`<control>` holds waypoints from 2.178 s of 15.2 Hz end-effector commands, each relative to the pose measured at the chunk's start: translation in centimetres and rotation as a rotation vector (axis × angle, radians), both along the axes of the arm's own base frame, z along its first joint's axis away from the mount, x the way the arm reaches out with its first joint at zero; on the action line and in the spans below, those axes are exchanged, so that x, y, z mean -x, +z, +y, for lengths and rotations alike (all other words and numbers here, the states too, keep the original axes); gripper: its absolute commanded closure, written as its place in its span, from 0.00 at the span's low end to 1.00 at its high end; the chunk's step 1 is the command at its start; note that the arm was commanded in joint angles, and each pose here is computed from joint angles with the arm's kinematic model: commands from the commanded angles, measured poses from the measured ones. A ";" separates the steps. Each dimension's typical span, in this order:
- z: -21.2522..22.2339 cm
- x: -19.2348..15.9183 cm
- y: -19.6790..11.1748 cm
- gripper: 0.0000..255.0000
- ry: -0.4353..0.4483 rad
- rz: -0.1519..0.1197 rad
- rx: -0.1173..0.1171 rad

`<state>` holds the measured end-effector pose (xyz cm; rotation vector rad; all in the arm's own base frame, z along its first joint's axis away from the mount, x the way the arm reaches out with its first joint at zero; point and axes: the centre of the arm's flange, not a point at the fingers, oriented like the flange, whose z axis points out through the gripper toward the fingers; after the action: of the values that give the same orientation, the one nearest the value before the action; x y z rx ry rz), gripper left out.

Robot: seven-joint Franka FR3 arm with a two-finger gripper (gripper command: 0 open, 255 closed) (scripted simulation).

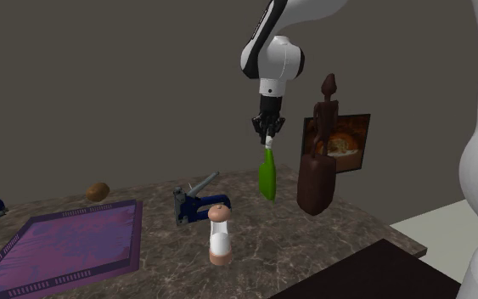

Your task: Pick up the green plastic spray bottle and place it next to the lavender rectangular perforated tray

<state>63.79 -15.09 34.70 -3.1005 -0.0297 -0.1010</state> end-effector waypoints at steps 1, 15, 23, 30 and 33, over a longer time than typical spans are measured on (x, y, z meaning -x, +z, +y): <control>0.0 0.0 1.2 1.00 0.000 0.000 0.000; 0.0 0.0 8.5 1.00 0.000 0.000 0.000; 0.0 0.0 12.8 1.00 0.000 0.000 0.000; 0.0 0.0 16.5 1.00 0.000 0.000 0.000; 0.0 0.0 18.1 1.00 0.000 0.000 0.000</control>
<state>63.76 -15.00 52.27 -3.1007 -0.0296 -0.1007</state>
